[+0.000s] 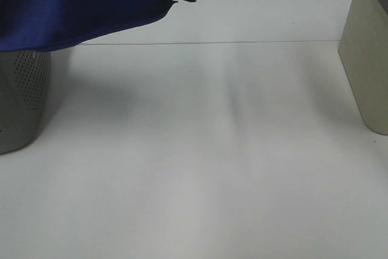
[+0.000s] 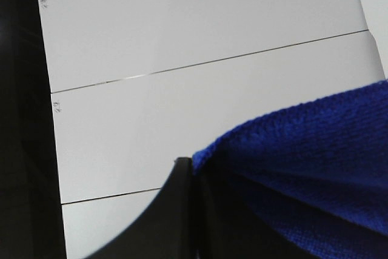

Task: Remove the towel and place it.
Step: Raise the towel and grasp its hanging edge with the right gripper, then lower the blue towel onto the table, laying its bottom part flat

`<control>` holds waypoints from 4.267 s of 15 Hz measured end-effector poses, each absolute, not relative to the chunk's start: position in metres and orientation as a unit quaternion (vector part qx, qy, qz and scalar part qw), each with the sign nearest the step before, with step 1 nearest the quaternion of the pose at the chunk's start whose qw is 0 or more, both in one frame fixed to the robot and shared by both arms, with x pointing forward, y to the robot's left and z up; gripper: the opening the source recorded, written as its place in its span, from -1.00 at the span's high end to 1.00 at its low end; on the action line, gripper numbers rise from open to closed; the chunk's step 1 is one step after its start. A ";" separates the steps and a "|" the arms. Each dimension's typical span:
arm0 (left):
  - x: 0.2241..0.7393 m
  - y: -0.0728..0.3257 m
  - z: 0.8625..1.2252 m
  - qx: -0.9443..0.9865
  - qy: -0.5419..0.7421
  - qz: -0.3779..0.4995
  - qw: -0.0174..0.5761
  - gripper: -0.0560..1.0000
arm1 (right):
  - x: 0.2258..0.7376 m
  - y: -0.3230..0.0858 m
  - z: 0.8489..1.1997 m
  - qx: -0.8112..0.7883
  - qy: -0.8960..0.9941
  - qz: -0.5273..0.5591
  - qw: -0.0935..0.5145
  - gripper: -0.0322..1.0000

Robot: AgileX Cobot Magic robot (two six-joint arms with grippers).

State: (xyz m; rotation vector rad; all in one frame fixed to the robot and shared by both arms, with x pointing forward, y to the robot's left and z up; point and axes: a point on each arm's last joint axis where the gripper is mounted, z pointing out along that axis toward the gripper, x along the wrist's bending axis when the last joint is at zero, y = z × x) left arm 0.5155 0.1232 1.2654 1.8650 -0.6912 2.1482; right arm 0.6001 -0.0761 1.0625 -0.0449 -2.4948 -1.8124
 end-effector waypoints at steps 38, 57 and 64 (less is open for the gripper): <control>0.571 0.151 1.287 0.492 0.069 0.652 0.573 0.89 | 0.625 -0.149 1.275 -0.312 -0.780 -0.384 -0.382 0.91; 0.689 0.171 1.236 0.517 0.102 0.692 0.493 0.89 | 0.697 -0.138 1.253 -0.290 -0.642 -0.433 -0.563 0.91; 0.760 0.181 1.207 0.458 0.109 0.725 0.503 0.89 | 0.744 -0.135 1.208 -0.257 -0.594 -0.480 -0.592 0.91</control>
